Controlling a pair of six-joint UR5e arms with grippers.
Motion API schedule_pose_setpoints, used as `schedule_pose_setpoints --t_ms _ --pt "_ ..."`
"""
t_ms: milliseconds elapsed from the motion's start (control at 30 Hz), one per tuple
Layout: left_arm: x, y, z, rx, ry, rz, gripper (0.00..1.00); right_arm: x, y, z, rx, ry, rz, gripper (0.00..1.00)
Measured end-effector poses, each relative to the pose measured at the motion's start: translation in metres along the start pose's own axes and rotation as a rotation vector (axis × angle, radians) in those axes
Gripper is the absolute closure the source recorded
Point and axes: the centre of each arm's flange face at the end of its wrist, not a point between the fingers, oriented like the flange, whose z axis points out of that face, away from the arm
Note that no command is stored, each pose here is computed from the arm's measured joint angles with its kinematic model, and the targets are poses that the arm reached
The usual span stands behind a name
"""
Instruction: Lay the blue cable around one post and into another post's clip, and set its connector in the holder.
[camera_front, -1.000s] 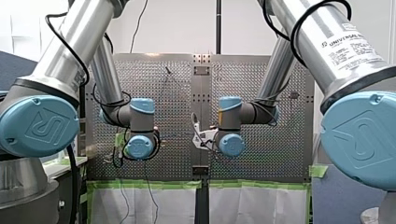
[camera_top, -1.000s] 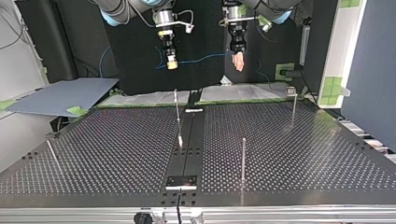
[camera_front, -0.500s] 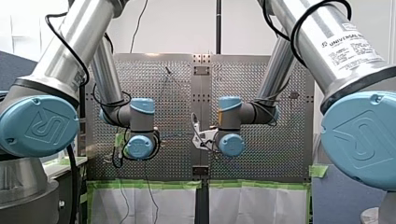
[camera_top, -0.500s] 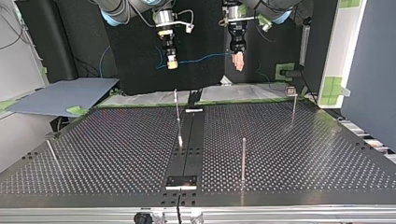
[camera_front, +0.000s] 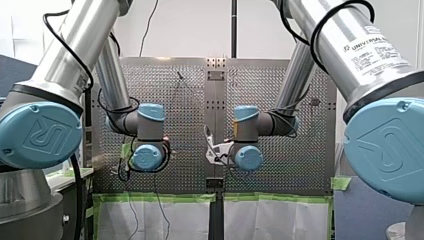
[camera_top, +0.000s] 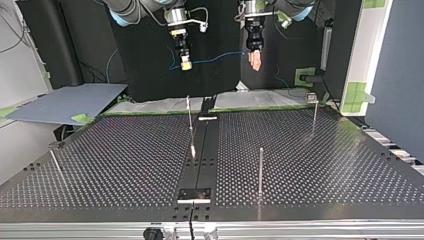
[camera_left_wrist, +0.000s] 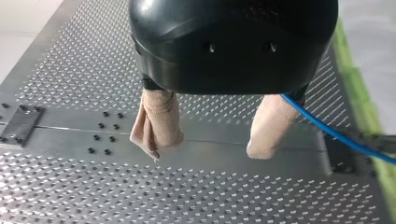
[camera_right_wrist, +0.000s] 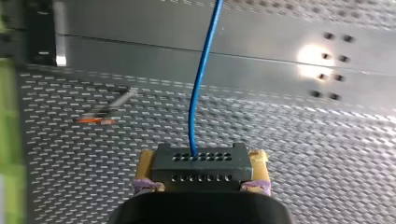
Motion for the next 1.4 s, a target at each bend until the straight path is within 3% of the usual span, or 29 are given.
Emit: schedule_pose_setpoints --t_ms 167,333,733,867,1133,1400 --pt "0.006 0.007 -0.014 0.001 0.052 -0.008 0.00 -0.030 -0.001 -0.011 0.015 -0.095 -0.027 1.00" --pt "0.008 0.009 -0.017 -0.001 0.066 -0.011 0.00 -0.047 -0.001 -0.019 0.023 -0.165 -0.045 1.00" --pt "0.007 0.011 -0.018 -0.004 0.069 -0.008 0.00 -0.055 0.001 -0.030 0.032 -0.256 -0.067 1.00" --pt "0.002 0.016 -0.018 -0.015 0.067 0.004 0.00 -0.043 0.001 -0.023 0.029 -0.235 -0.042 1.00" --pt "-0.020 0.013 -0.011 -0.024 0.043 -0.017 0.00 0.000 -0.005 -0.004 0.047 -0.165 0.040 1.00" --pt "-0.047 0.007 0.001 -0.031 0.012 -0.094 0.00 0.038 -0.001 0.009 0.038 -0.130 0.068 1.00"
